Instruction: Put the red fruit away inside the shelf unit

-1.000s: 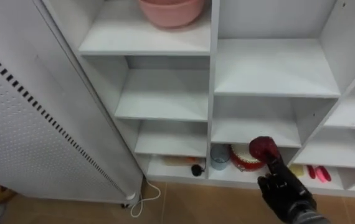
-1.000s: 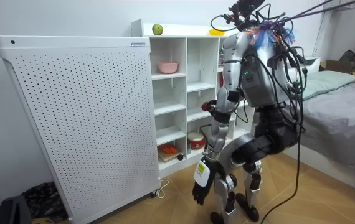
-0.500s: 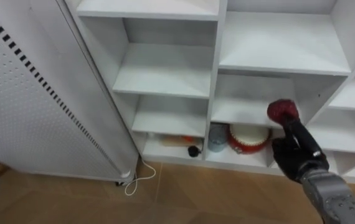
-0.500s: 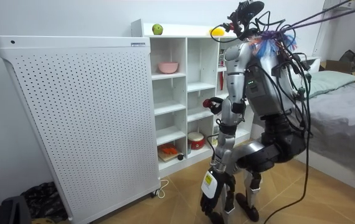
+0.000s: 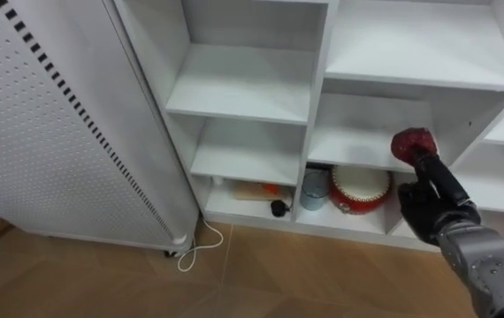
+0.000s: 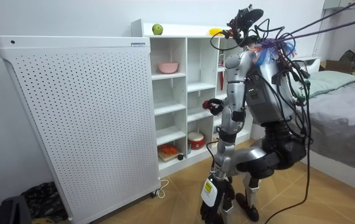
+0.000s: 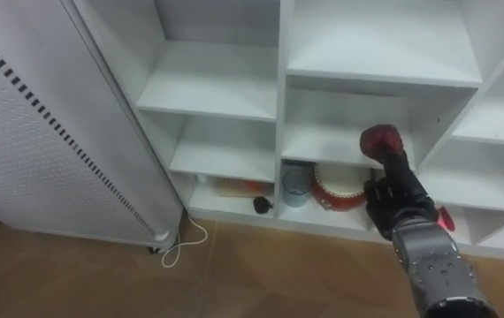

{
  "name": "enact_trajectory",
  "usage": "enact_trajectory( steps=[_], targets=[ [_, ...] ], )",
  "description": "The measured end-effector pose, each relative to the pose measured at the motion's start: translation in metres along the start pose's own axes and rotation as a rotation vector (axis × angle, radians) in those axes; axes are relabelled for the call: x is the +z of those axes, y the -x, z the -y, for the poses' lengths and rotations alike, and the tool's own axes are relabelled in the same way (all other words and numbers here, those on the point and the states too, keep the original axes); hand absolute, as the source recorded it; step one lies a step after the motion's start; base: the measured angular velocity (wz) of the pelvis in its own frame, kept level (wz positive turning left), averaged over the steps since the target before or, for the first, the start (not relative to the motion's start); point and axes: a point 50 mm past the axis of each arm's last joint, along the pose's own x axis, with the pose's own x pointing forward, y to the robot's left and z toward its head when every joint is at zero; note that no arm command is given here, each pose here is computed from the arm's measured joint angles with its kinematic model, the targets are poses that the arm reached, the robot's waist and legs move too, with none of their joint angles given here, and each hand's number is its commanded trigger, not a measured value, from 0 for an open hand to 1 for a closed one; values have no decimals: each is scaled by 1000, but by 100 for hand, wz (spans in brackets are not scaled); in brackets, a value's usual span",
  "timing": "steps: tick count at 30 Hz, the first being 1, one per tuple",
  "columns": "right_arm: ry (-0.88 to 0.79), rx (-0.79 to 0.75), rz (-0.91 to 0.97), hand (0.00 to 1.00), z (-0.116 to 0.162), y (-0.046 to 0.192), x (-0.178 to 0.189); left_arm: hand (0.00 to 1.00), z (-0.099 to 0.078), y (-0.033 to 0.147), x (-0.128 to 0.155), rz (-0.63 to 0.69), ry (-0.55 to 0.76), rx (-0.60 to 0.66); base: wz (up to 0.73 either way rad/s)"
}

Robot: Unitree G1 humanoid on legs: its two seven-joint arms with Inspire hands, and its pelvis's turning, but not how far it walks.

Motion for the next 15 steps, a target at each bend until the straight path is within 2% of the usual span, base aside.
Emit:
enact_trajectory(
  steps=[7, 15],
  targets=[
    [-16, 33, 52, 0, -18, 2, 13, 0, -3, 0, -1, -3, -1, 6, 0],
    [-40, 44, 68, 0, -22, 3, 15, 0, -3, 0, -3, -6, -2, 8, 0]
  ],
)
